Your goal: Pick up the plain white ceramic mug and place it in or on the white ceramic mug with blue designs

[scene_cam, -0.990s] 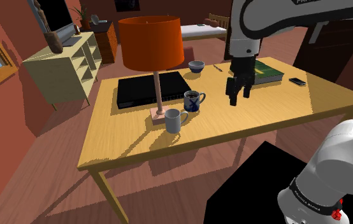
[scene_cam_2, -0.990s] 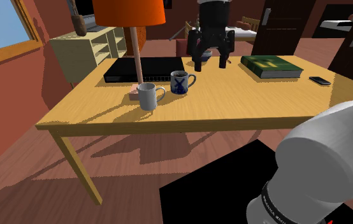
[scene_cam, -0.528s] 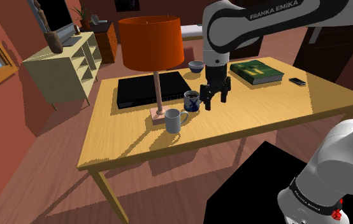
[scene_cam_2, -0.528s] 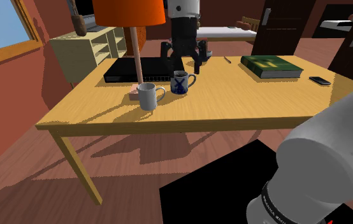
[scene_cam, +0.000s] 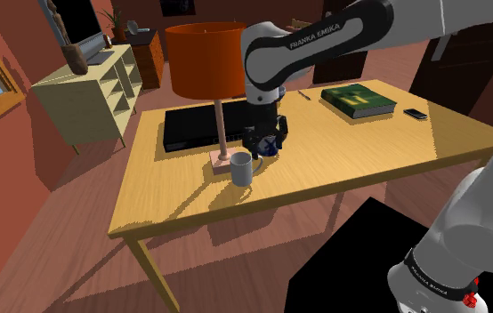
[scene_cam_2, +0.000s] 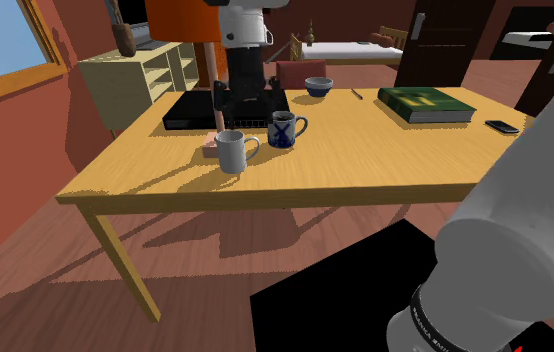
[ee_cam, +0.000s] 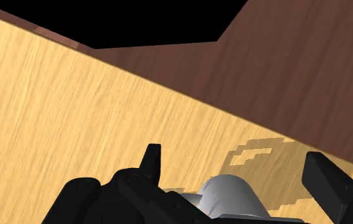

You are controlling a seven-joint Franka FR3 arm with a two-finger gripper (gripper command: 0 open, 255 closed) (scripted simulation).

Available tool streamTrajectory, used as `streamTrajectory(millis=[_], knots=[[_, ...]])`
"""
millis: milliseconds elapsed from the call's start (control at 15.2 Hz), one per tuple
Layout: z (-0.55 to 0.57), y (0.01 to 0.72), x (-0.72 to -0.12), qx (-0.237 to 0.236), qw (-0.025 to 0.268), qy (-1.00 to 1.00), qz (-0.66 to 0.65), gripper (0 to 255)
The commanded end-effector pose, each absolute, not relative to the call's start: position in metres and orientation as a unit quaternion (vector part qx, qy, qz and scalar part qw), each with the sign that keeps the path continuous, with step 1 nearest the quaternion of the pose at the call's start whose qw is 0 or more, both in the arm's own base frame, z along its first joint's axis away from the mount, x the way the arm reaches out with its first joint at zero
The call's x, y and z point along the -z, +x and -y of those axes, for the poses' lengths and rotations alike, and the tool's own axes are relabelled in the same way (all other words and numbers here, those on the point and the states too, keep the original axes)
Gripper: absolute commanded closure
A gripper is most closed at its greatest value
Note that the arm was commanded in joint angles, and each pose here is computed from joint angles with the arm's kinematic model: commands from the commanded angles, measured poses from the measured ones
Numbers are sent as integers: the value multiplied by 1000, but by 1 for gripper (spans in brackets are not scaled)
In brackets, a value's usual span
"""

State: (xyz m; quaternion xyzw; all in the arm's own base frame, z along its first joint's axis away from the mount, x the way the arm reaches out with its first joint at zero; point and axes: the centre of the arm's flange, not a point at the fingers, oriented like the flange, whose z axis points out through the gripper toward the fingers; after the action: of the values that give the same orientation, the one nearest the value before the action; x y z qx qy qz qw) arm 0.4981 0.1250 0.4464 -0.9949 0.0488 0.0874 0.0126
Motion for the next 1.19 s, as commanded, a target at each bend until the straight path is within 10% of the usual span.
streamTrajectory(millis=[0,1122], knots=[[-138,522,-433,-87,10,-994,-58,0],[-187,610,-347,-85,-4,-992,-94,0]])
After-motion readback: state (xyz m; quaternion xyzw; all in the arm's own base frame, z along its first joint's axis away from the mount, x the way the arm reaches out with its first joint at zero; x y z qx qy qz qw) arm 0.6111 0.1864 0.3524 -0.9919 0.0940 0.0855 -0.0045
